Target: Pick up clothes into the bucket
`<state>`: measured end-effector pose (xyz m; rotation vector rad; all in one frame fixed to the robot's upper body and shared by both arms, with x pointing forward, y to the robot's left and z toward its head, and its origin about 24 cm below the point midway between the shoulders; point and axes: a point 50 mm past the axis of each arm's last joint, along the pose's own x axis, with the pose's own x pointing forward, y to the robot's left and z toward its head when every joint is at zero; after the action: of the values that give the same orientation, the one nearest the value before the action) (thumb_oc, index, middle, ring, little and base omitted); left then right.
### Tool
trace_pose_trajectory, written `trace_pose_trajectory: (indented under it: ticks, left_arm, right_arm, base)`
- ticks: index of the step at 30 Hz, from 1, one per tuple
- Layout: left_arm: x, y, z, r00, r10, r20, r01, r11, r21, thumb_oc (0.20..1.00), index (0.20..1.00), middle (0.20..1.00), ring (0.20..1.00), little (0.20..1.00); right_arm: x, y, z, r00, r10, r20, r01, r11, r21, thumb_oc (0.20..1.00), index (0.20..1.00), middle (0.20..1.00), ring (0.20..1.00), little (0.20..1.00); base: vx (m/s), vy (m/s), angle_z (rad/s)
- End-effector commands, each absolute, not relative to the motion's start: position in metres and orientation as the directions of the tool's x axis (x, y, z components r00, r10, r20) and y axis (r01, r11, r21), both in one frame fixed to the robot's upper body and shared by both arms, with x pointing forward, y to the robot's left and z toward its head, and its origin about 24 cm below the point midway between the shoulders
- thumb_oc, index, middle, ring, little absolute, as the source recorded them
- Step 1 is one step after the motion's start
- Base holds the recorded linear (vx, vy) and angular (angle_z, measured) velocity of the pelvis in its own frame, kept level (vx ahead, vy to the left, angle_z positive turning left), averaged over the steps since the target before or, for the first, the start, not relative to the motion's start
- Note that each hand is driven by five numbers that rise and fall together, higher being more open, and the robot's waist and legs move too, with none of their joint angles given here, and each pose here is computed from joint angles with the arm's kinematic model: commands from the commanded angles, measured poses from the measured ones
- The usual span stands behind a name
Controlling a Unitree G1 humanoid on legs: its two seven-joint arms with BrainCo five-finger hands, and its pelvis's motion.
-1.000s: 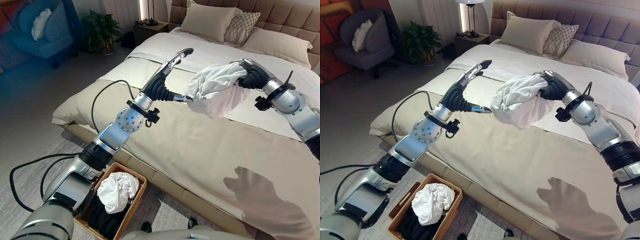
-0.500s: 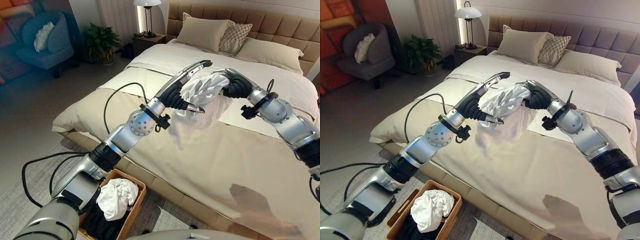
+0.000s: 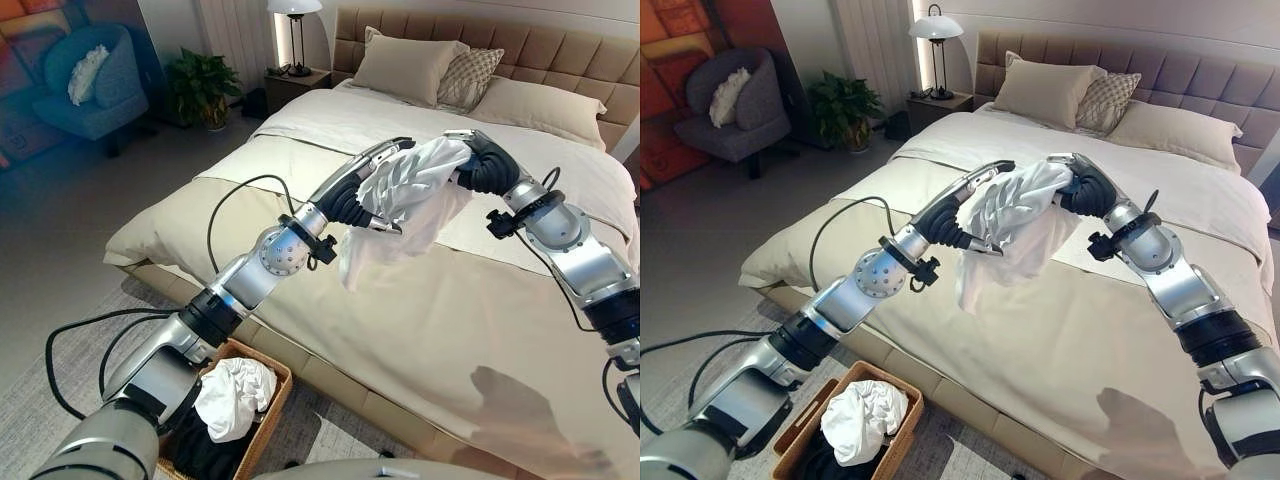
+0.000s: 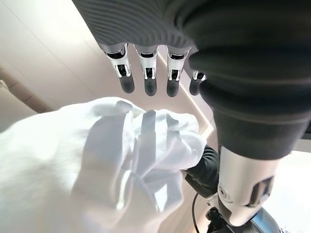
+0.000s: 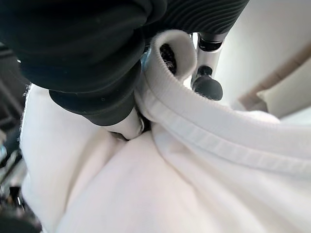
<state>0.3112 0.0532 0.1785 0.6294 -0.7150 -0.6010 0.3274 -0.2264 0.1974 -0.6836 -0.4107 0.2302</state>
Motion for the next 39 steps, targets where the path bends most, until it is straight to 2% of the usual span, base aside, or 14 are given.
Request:
trace_pose_trajectory:
  ticks: [1,8,19,24,39]
  left_arm:
    - [0.322,0.059,0.177,0.649,-0.639,0.413,0.251,0.692,0.676,1.0,1.0,1.0,1.0,1.0]
    - [0.321,0.065,0.177,0.665,-0.612,0.429,0.239,0.717,0.654,1.0,1.0,1.0,1.0,1.0]
    - [0.32,0.058,0.177,0.657,-0.622,0.426,0.261,0.718,0.646,1.0,1.0,1.0,1.0,1.0]
    - [0.319,0.054,0.178,0.653,-0.624,0.429,0.274,0.723,0.634,1.0,1.0,1.0,1.0,1.0]
    - [0.318,0.052,0.169,0.675,-0.612,0.412,0.287,0.733,0.617,1.0,1.0,1.0,1.0,1.0]
  right_arm:
    - [0.327,-0.245,0.214,0.881,0.224,0.418,0.022,0.861,-0.508,0.2,0.2,0.2,0.2,0.2]
    - [0.321,-0.254,0.192,0.906,0.165,0.39,0.009,0.913,-0.407,0.2,0.2,0.2,0.2,0.2]
    - [0.307,-0.228,0.178,0.877,0.285,0.387,-0.183,0.943,-0.28,0.2,0.2,0.2,0.2,0.2]
    - [0.303,-0.217,0.177,0.856,0.26,0.448,-0.221,0.965,-0.139,0.2,0.2,0.2,0.2,0.2]
    - [0.303,-0.215,0.193,0.815,0.126,0.565,-0.153,0.988,0.001,0.2,0.2,0.2,0.2,0.2]
  base:
    - [0.0,0.0,0.0]
    - [0.0,0.0,0.0]
    - [0.0,0.0,0.0]
    - [0.0,0.0,0.0]
    - [0.0,0.0,0.0]
